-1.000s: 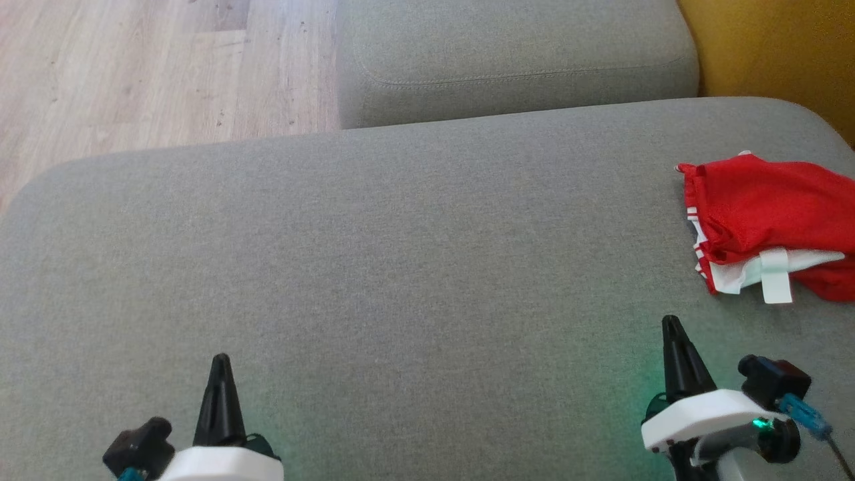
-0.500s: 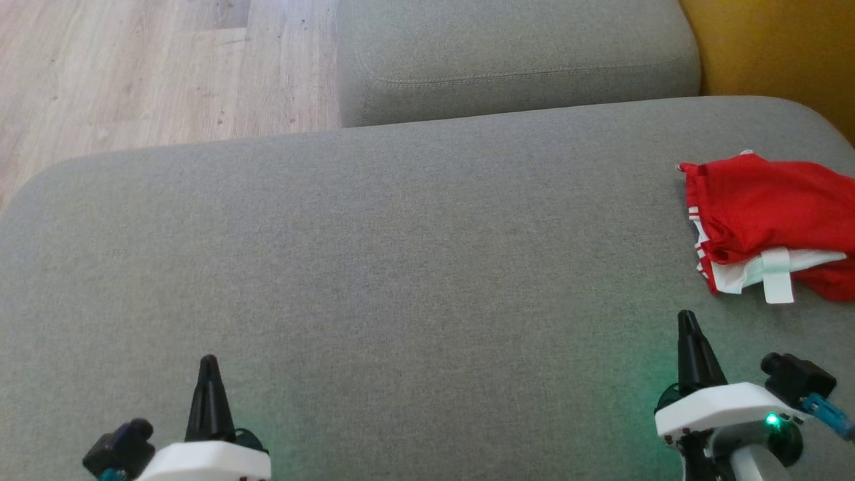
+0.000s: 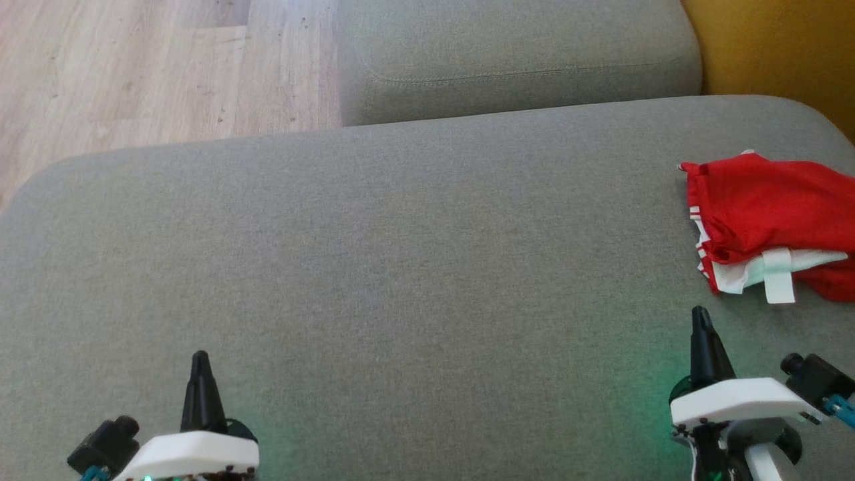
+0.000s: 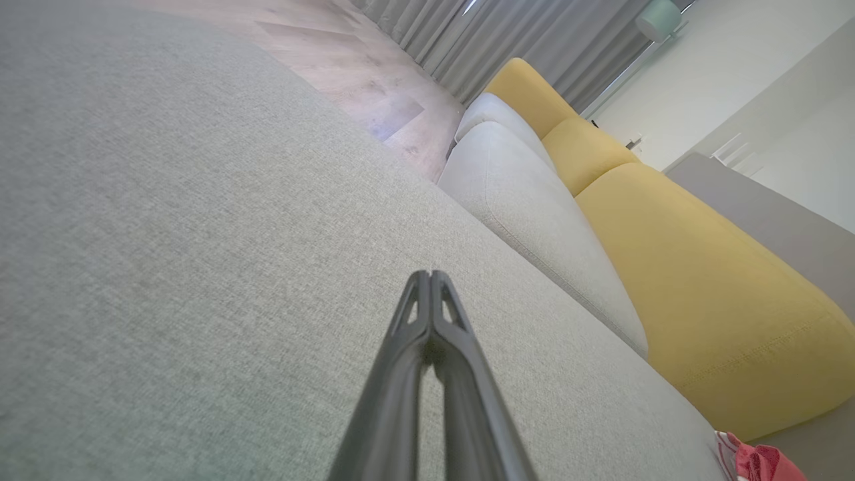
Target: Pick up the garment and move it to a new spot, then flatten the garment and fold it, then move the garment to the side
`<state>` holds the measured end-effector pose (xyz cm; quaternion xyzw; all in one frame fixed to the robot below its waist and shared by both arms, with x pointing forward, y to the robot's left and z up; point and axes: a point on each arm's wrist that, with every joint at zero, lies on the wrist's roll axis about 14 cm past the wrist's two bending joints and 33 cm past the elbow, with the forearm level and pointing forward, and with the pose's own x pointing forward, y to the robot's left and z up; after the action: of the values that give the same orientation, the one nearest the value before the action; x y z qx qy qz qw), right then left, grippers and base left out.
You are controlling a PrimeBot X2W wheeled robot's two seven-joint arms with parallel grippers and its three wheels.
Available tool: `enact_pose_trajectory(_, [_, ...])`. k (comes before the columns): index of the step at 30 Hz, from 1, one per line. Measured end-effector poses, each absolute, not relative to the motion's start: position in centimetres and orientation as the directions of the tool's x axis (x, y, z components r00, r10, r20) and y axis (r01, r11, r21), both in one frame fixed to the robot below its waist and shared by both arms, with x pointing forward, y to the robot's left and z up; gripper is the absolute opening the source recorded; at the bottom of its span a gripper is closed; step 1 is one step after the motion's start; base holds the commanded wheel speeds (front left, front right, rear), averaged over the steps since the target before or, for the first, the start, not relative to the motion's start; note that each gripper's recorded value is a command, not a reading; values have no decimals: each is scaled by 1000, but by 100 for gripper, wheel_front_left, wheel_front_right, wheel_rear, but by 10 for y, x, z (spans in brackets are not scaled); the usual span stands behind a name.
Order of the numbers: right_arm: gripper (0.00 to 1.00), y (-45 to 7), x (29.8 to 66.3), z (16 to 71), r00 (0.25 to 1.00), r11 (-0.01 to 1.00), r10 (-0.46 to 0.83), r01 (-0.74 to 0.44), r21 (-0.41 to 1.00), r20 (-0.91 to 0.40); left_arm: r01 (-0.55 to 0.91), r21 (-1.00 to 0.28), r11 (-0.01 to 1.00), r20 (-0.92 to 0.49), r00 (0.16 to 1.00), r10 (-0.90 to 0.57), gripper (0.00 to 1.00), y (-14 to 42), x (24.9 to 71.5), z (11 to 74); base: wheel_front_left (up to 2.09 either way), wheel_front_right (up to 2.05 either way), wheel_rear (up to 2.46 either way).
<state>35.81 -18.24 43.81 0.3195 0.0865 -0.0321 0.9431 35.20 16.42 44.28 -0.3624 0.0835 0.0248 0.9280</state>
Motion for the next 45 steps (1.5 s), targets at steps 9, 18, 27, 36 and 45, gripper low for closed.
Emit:
enact_pose_trajectory(9, [0, -185, 360, 441, 983, 733, -14, 136, 667, -184, -138, -723, 677, -189, 982, -1, 0, 170, 352, 441, 0, 0, 0])
enact_pose_trajectory(18, [0, -188, 362, 443, 982, 666, -21, 152, 730, -185, -142, -778, 612, -185, 983, -8, 0, 170, 356, 445, 0, 0, 0])
enact_pose_trajectory(27, [0, -192, 363, 446, 983, 591, -28, 164, 790, -183, -154, -826, 542, -185, 983, -3, 0, 174, 359, 448, 0, 0, 0])
enact_pose_trajectory(36, [0, -194, 365, 449, 983, 522, -32, 170, 836, -180, -160, -864, 477, -185, 983, -6, 0, 176, 360, 449, 0, 0, 0])
enact_pose_trajectory(45, [0, -198, 366, 453, 985, 428, -37, 170, 888, -171, -164, -905, 392, -183, 983, -11, 0, 177, 362, 451, 0, 0, 0])
